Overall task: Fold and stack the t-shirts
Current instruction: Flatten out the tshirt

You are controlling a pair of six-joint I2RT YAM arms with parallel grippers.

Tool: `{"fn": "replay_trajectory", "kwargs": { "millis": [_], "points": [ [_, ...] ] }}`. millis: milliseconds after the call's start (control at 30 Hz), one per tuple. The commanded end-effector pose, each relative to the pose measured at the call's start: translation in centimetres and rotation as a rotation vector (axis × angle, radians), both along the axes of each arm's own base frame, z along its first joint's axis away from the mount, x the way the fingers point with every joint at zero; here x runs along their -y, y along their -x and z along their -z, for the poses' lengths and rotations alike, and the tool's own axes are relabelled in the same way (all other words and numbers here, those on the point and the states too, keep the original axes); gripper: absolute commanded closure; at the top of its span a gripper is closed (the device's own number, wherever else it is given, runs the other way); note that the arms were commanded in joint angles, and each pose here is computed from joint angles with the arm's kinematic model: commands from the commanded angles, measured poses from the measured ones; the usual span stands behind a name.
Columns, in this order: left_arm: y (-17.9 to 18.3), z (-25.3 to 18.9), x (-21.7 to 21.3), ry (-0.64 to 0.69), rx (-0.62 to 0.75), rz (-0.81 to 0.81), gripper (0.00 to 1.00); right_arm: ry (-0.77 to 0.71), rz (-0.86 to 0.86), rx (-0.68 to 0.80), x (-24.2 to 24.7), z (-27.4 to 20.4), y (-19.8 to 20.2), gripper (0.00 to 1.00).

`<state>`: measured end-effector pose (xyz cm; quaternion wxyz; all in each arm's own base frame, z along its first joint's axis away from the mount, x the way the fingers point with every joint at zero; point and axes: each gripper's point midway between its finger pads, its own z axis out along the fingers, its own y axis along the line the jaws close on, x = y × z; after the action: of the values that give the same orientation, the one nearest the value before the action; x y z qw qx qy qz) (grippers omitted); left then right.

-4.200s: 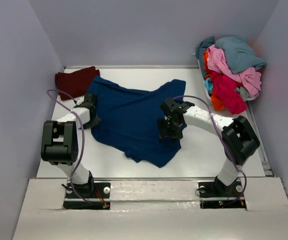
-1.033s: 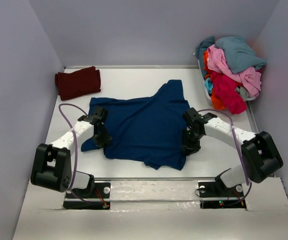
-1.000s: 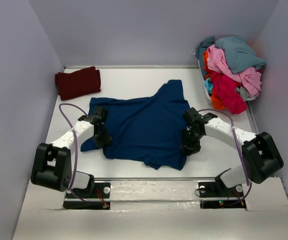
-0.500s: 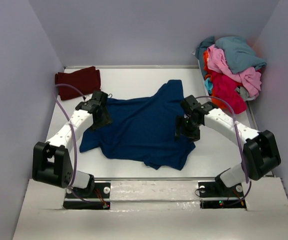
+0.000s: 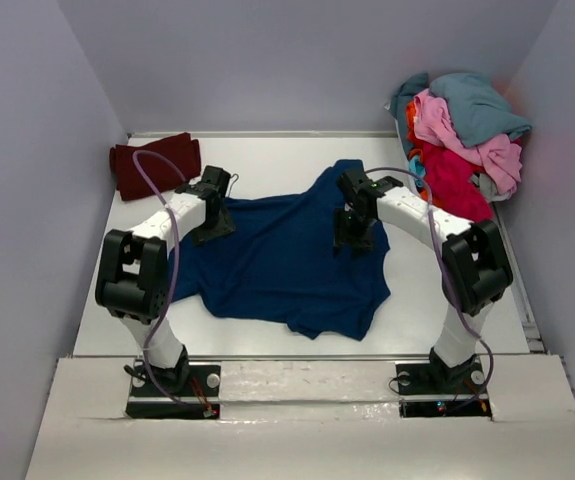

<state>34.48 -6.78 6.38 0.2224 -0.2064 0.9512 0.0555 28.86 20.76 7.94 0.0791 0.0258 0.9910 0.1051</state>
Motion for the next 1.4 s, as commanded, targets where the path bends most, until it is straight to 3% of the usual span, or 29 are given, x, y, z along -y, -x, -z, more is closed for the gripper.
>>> {"fn": "replay_trajectory", "kwargs": {
  "millis": [0,267,533,700,800,900,933,1367],
  "points": [
    [-4.4,-1.8,0.5,0.002,0.101,0.008,0.29,-0.007,-0.02,0.128,-1.3,-2.4,-4.1,0.5],
    [-10.0,-2.3,-2.1,0.047,0.129,-0.022,0.3,-0.051,0.027,0.15,-1.0,-3.1,-8.4,0.51],
    [-10.6,0.0,-2.6,0.069,0.064,-0.011,0.31,-0.064,0.027,0.108,-1.4,-0.8,-8.8,0.52],
    [-10.5,0.7,-2.6,0.068,0.057,-0.018,0.31,-0.066,0.025,0.088,-1.8,0.7,-9.3,0.64],
    [-10.5,1.4,-2.5,0.071,0.042,-0.014,0.32,-0.068,0.028,0.079,-2.0,1.3,-9.6,0.65],
    [-10.4,2.3,-2.1,0.087,0.016,-0.005,0.33,-0.075,0.032,0.072,-2.3,1.7,-9.9,0.76],
    [-10.4,2.6,-2.0,0.093,0.011,-0.004,0.34,-0.077,0.033,0.069,-2.4,1.8,-9.9,0.85],
    [-11.4,5.0,-1.5,0.104,-0.066,0.005,0.39,-0.192,0.086,-0.022,-2.8,3.8,-10.7,0.89]
  ]
}}
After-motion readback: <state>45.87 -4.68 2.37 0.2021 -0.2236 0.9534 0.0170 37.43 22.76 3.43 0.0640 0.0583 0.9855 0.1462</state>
